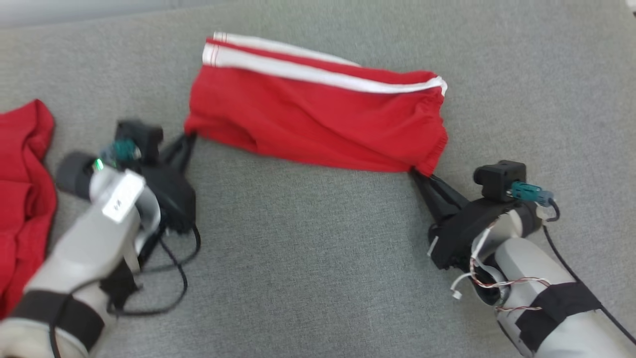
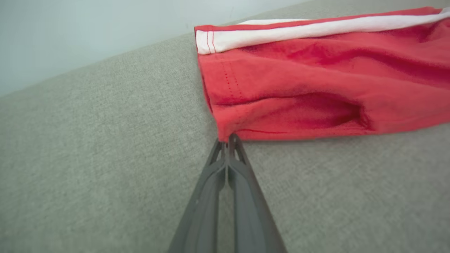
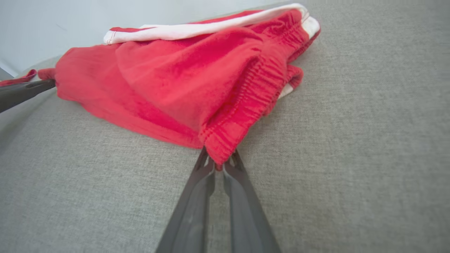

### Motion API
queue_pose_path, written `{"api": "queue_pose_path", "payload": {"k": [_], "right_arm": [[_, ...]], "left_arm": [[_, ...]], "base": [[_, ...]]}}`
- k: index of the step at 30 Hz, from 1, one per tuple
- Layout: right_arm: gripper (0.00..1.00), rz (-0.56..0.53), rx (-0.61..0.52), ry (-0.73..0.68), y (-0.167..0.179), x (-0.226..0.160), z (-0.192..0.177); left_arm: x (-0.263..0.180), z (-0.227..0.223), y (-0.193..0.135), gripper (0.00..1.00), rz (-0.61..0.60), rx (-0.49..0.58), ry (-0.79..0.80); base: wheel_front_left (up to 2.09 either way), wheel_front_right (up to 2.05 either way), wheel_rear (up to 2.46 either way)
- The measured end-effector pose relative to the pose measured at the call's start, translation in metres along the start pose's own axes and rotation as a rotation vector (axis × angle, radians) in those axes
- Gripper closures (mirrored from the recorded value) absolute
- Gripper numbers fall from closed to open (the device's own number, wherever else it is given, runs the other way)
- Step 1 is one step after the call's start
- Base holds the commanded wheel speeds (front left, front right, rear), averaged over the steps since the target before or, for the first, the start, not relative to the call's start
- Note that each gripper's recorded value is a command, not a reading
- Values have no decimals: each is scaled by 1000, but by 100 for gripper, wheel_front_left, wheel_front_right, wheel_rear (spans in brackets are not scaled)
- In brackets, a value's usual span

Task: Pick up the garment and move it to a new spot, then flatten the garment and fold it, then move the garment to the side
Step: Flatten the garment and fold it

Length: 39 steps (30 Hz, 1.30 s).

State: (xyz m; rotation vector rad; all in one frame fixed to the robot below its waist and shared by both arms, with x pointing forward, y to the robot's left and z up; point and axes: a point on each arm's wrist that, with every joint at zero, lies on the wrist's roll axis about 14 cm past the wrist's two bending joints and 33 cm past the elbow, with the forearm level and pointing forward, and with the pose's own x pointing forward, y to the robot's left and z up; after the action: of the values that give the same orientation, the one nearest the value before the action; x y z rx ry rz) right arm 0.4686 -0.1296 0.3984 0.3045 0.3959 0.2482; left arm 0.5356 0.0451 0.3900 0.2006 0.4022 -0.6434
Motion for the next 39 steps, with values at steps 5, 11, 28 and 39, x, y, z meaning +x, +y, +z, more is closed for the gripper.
{"api": "queue_pose_path", "payload": {"k": [5, 11, 28, 39], "right_arm": [[100, -14, 5, -2, -6, -14, 0], [100, -13, 1, 42, -5, -41, -20], [100, 98, -43, 115, 26, -88, -45], [100, 185, -54, 130, 53, -88, -44]], "left_arm": [[-18, -12, -19, 100, -15, -18, 14], [-44, -22, -47, 100, -36, -49, 21], [-122, -59, -76, 100, 36, -170, 39], [-152, -64, -68, 100, 116, -210, 5]], "base": [[0, 0, 0], [0, 0, 0], [0, 0, 0], [0, 0, 0]]}}
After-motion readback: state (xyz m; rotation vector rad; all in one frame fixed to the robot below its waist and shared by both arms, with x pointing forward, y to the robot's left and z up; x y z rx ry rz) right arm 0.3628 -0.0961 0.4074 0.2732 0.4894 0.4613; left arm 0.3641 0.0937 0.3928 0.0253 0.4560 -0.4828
